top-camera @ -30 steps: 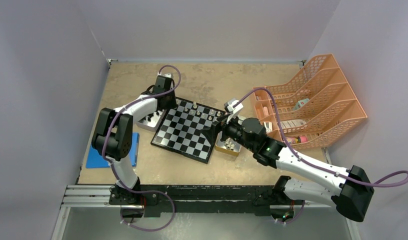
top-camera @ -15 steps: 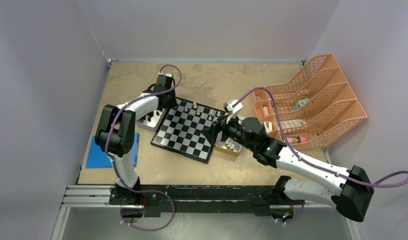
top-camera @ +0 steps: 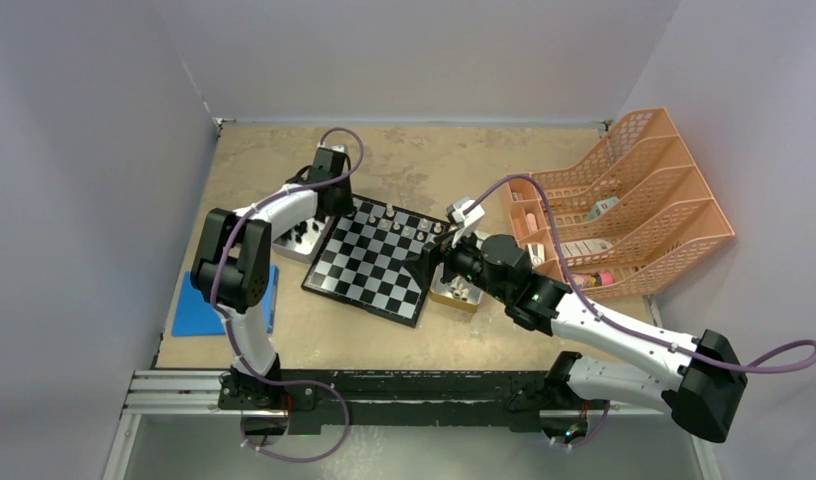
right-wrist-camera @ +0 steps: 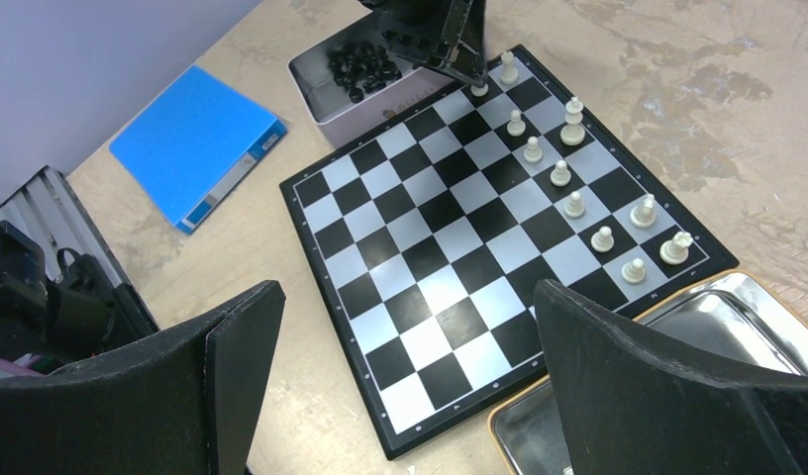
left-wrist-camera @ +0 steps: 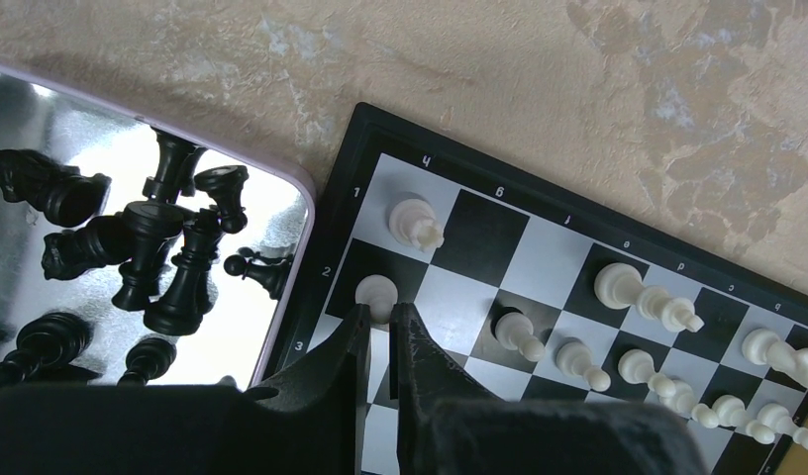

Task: Set up the chess pieces on the board
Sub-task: Place the chess piece on the chessboard.

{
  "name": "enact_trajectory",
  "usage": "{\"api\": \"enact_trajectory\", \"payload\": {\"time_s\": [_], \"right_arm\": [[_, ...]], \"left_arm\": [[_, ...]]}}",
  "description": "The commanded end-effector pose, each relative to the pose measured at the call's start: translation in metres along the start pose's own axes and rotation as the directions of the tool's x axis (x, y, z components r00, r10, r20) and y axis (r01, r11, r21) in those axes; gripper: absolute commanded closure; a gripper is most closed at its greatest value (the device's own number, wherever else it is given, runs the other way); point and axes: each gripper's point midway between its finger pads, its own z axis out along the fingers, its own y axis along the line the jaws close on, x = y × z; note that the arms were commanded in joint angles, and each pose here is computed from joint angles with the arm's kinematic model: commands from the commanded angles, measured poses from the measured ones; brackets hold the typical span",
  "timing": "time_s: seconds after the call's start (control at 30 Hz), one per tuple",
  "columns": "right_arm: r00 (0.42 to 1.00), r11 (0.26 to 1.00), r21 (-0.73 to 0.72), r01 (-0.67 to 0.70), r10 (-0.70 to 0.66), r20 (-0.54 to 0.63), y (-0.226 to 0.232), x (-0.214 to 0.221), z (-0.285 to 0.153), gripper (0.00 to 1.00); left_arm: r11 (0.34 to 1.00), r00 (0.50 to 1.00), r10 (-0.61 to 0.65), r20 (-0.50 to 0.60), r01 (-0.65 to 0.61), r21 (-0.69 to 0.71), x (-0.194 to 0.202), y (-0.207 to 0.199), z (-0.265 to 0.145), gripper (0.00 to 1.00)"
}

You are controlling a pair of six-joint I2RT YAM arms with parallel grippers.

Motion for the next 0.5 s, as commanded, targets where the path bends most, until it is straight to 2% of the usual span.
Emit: {"api": "enact_trajectory", "payload": {"time_s": [0.0,0.47], "right_arm": [[0.998,1.000,0.004,-0.008,0.008,0.067,0.0048,-0.0260,0.0011,0.01],[0.998,1.000,0.015,-0.015,0.014,0.069,0.0036,-0.0279,0.0004,0.01]], "left_arm": [[1.000,0.999,-0.004,0.054,0.004,0.005,-0.0248,-0.0028,-0.0065,0.90],[1.000,1.000,0.003,0.028,-0.003,0.008,-0.0209,-0.0037,-0.0037,0.84]]}}
